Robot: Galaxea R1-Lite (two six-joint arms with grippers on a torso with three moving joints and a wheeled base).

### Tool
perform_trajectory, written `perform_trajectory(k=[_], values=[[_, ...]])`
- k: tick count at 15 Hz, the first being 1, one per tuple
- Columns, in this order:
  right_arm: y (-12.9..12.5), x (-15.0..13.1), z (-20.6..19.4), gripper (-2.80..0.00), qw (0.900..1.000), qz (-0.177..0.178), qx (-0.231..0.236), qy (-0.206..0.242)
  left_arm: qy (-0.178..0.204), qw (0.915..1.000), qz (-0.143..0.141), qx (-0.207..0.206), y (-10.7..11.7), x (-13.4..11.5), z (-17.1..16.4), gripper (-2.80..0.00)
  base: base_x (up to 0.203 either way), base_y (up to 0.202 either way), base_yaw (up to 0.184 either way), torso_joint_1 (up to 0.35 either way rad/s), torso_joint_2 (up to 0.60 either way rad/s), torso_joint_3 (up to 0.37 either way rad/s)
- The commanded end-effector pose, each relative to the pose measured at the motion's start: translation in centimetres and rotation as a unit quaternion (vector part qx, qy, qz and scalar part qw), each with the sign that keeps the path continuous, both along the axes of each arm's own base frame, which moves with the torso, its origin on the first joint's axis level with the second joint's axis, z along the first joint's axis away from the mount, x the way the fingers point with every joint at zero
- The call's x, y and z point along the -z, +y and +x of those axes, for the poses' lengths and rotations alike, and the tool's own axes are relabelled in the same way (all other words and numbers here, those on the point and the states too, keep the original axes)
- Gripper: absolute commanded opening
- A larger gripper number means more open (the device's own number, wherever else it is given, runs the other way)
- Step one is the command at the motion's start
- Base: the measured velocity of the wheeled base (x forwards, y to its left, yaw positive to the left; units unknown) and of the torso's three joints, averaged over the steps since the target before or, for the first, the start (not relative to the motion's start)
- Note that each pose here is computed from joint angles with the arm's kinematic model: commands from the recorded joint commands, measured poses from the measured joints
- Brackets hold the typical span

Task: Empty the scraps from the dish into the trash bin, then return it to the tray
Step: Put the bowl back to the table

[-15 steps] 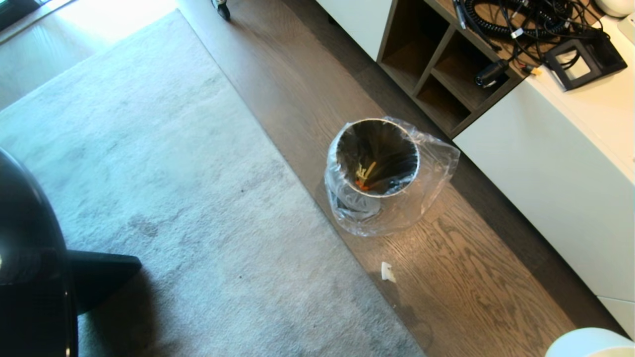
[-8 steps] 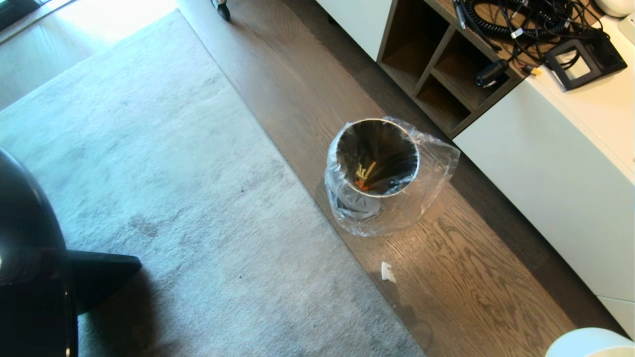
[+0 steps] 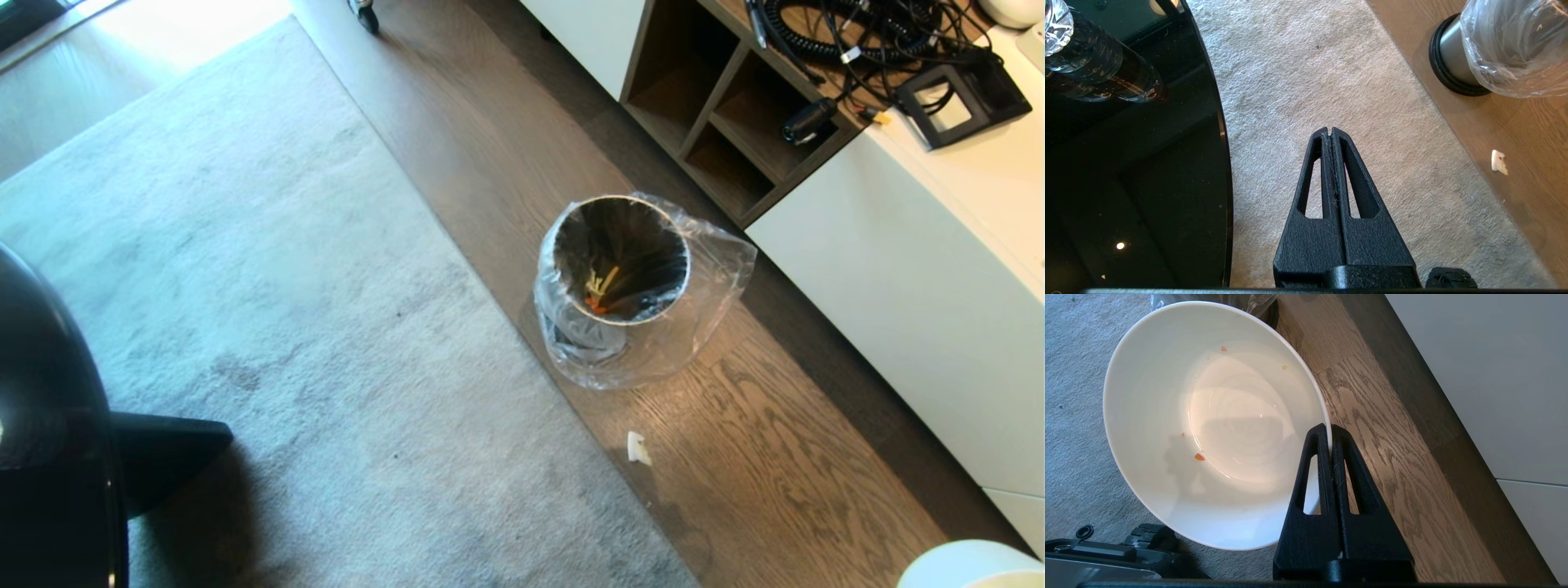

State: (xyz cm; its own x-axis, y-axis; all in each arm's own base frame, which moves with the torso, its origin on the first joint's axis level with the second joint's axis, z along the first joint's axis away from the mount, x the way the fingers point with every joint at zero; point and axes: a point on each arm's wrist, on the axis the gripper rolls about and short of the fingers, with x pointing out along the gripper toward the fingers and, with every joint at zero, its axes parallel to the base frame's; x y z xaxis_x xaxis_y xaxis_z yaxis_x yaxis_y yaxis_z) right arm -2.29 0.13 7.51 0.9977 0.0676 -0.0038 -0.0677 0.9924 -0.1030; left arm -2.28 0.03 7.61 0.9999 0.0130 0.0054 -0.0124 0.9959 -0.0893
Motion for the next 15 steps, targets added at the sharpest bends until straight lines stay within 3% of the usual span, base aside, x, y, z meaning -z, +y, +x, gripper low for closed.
perform_trajectory(k=[1,15], values=[[0.00,-0.01,0.01,-2.80,1.000,0.000,-0.001,0.000,0.000,1.0000,-0.001,0.000,0.00,0.00,0.00,-2.80,0.000,0.000,0.000,0.000,0.00,0.000],[0.00,-0.01,0.01,-2.80,1.000,0.000,-0.001,0.000,0.000,1.0000,-0.001,0.000,0.00,0.00,0.00,-2.80,0.000,0.000,0.000,0.000,0.00,0.000]])
